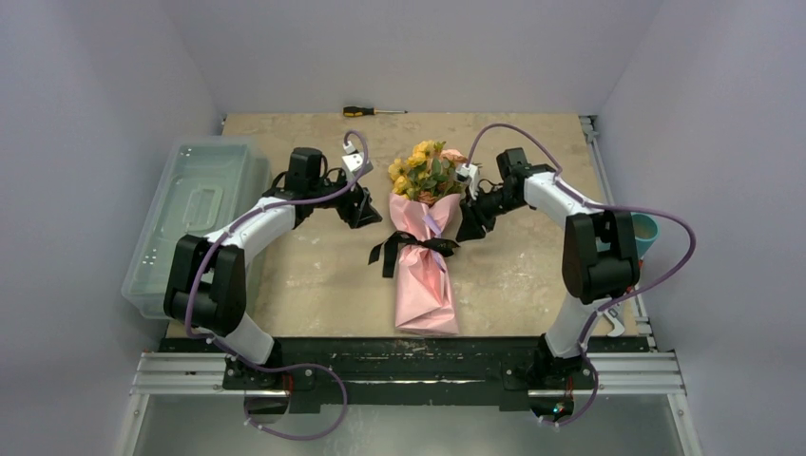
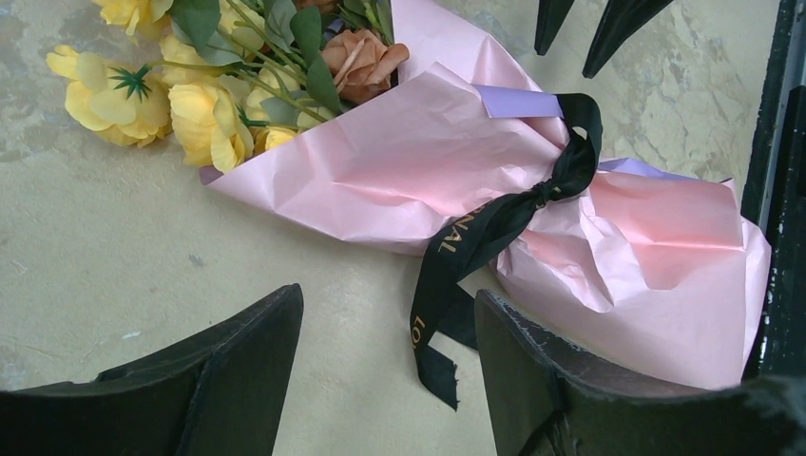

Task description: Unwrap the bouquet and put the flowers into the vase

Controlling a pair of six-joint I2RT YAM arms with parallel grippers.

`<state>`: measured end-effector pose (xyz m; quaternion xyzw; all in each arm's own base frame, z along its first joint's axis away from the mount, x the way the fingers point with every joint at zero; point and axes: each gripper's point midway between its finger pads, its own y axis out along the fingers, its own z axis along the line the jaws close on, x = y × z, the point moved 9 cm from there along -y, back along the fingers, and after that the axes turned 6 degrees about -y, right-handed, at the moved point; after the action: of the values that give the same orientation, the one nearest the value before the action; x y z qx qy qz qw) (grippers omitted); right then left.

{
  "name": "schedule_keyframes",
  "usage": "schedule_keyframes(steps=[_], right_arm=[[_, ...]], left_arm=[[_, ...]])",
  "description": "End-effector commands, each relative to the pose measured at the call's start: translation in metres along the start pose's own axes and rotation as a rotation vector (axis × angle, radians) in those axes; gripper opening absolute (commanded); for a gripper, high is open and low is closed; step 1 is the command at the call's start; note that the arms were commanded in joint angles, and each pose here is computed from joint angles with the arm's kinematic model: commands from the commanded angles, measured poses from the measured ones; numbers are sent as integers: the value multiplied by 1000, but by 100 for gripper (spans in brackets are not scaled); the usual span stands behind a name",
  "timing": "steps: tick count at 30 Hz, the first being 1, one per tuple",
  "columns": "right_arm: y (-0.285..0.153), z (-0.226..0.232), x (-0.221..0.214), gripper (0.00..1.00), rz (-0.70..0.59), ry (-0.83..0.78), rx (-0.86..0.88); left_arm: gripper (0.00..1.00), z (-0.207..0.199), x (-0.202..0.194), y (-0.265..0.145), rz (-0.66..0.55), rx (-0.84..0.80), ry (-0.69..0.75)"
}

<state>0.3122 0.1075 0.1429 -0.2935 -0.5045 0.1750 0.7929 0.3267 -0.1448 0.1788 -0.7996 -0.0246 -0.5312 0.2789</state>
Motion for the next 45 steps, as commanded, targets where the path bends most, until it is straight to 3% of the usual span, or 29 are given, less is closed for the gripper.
schedule_keyframes(steps=[1, 26, 29, 33, 45], right_arm=[[9, -13, 3, 42, -15, -106, -21], [43, -5, -9, 41, -28, -132, 17], [43, -2, -9, 31, -38, -134, 13], [40, 3, -8, 0, -30, -122, 20], [21, 18, 5, 0, -52, -120, -17]], left_arm=[[66, -4, 12, -6, -36, 0, 72], [72, -8, 2, 6, 2, 6, 58], [72, -8, -6, 8, 25, 0, 70], [71, -11, -13, 11, 63, -16, 130], [59, -7, -54, 20, 267, -64, 369]])
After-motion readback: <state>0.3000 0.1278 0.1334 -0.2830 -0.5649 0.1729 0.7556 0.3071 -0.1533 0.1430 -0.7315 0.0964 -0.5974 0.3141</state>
